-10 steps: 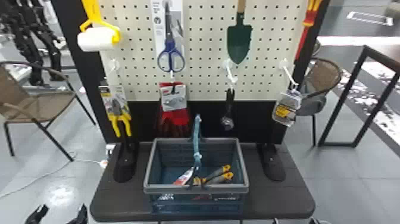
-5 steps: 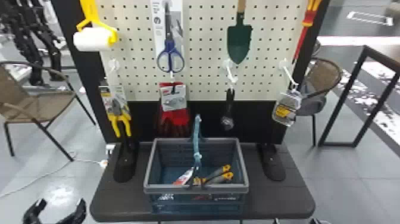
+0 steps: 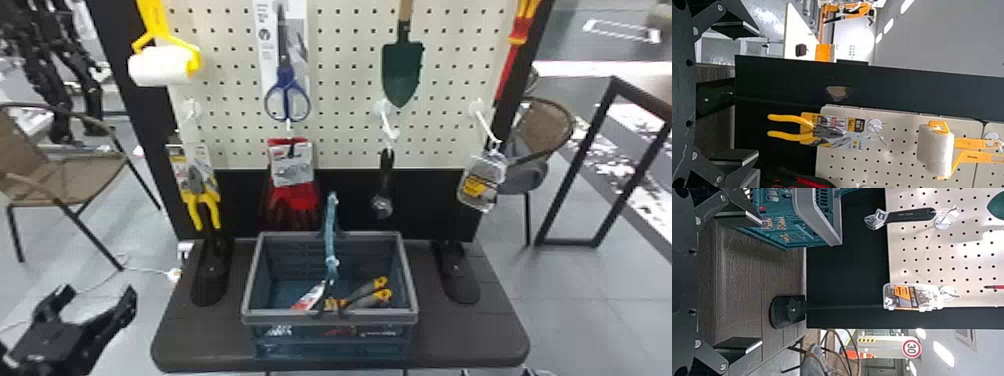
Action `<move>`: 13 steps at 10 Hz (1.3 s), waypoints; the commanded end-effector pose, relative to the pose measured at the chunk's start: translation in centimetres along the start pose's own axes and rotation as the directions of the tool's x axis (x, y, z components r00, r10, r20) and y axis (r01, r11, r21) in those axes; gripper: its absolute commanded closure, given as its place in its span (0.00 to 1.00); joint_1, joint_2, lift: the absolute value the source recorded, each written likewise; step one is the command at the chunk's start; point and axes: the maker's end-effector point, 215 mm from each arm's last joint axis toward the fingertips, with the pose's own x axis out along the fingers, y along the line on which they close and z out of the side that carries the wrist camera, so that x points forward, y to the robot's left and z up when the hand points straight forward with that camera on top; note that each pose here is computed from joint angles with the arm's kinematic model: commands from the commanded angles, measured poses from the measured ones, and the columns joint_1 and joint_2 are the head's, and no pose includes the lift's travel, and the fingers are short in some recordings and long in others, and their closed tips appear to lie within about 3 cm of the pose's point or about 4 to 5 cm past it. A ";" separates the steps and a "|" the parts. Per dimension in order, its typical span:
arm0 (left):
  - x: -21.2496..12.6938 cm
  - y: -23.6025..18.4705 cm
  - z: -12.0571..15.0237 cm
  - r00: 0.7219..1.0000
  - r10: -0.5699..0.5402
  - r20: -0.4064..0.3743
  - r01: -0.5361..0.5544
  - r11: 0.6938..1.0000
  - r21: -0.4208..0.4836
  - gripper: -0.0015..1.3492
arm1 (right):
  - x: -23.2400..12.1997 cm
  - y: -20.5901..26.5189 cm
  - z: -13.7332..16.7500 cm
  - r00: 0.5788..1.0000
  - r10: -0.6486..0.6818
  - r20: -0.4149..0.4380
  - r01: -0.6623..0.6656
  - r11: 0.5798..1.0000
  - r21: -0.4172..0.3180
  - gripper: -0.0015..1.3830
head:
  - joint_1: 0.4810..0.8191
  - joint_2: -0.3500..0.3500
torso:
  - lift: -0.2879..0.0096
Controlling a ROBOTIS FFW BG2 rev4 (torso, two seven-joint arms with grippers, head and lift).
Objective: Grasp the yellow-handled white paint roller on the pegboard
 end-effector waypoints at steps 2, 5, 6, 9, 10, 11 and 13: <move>2.6 -1.0 3.1 0.999 -0.036 -0.010 0.036 0.997 -0.062 0.16 | 0.0 0.5 -0.5 1.000 0.016 -0.017 -0.016 1.000 -0.001 0.16 | 0.20 0.50 | 0.63; 5.6 -1.7 7.2 0.995 -0.095 -0.006 0.095 0.995 -0.041 0.16 | 0.4 1.3 -0.9 0.998 0.048 -0.034 -0.048 0.999 -0.002 0.16 | 0.20 0.50 | 0.63; 6.5 -1.4 9.1 0.994 -0.114 -0.004 0.114 0.993 -0.014 0.16 | 0.5 1.3 -0.9 0.998 0.048 -0.032 -0.048 0.999 -0.002 0.16 | 0.20 0.50 | 0.63; 8.9 0.1 16.1 0.987 -0.157 0.030 0.155 0.987 0.051 0.16 | 0.5 0.7 -0.8 0.998 0.054 -0.045 -0.055 0.998 -0.020 0.16 | 0.20 0.50 | 0.63; 9.9 0.6 18.7 0.985 -0.172 0.035 0.168 0.982 0.087 0.16 | 0.6 0.6 -0.7 0.998 0.054 -0.043 -0.055 0.998 -0.018 0.16 | 0.20 0.50 | 0.63; 10.7 0.9 21.2 0.982 -0.182 0.052 0.177 0.979 0.098 0.16 | 0.8 0.5 -0.6 0.998 0.055 -0.041 -0.056 0.998 -0.023 0.16 | 0.20 0.50 | 0.63; 12.0 1.0 25.9 0.975 -0.206 0.077 0.194 0.971 0.139 0.16 | 0.8 0.6 -0.7 0.997 0.059 -0.046 -0.060 0.998 -0.022 0.16 | 0.20 0.50 | 0.63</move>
